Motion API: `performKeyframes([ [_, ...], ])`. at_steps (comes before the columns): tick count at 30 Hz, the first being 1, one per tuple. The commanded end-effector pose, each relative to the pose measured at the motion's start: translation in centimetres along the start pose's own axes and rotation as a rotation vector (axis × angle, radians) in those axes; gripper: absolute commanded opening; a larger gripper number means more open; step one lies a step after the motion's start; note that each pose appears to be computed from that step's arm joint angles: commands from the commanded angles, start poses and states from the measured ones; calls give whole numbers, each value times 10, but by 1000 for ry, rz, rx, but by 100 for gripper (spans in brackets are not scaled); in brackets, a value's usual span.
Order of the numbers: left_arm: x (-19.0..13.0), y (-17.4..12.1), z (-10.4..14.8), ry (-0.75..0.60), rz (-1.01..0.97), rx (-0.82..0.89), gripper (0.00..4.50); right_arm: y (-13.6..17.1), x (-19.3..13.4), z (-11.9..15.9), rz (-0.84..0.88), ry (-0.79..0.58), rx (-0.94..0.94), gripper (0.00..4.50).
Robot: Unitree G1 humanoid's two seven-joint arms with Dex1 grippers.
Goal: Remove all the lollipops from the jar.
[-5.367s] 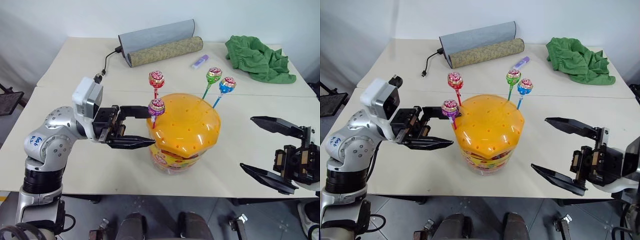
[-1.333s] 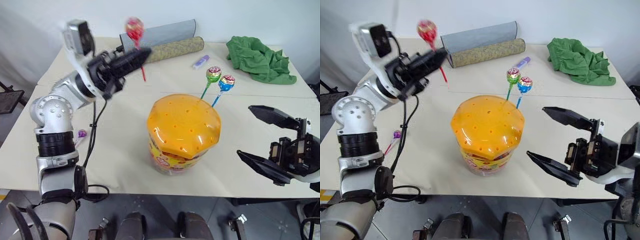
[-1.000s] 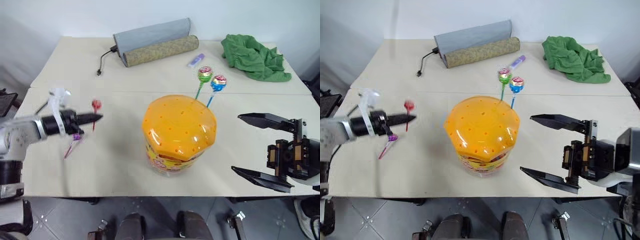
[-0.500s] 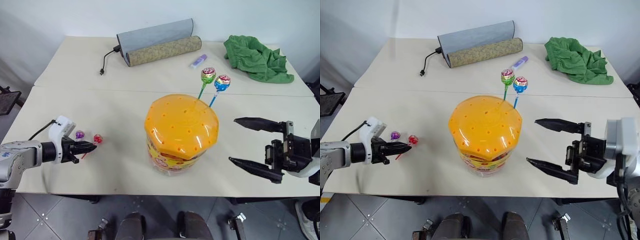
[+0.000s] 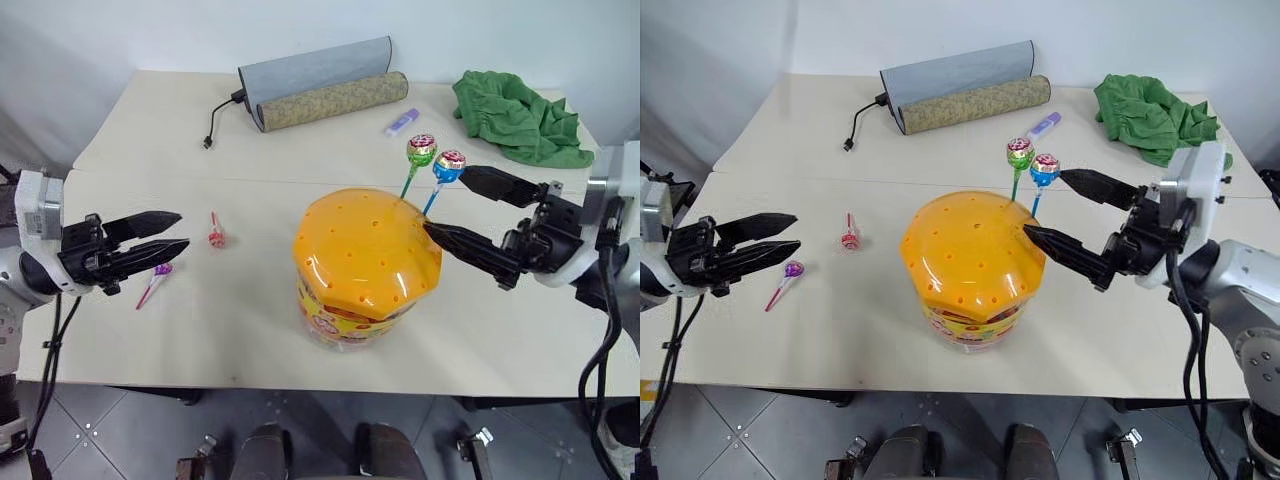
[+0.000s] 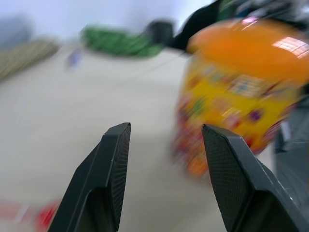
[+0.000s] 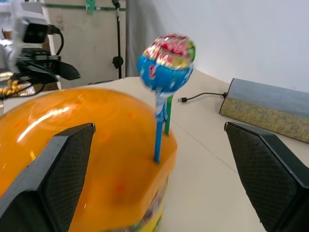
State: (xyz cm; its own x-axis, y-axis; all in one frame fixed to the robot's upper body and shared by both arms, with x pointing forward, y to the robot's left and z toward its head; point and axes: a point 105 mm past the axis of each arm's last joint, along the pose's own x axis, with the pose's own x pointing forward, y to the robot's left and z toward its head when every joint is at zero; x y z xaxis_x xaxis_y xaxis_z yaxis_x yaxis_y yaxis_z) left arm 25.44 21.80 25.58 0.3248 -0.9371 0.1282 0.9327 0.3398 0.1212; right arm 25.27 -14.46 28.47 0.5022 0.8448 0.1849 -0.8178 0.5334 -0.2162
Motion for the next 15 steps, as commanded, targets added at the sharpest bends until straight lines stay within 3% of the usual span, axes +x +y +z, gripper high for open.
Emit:
performKeyframes([
  [1, 18, -26, 28, -115, -166, 28, 252, 9, 6, 3, 43, -15, 28, 412],
  [4, 26, -30, 37, -129, -204, 46, 252, 9, 6, 4, 50, -20, 30, 326],
  [13, 34, -30, 36, -125, -242, 45, 252, 4, 9, 12, 39, -100, 44, 6],
  [15, 37, -30, 36, -127, -248, 42, 252, 9, 3, 28, 87, -211, 46, 2],
])
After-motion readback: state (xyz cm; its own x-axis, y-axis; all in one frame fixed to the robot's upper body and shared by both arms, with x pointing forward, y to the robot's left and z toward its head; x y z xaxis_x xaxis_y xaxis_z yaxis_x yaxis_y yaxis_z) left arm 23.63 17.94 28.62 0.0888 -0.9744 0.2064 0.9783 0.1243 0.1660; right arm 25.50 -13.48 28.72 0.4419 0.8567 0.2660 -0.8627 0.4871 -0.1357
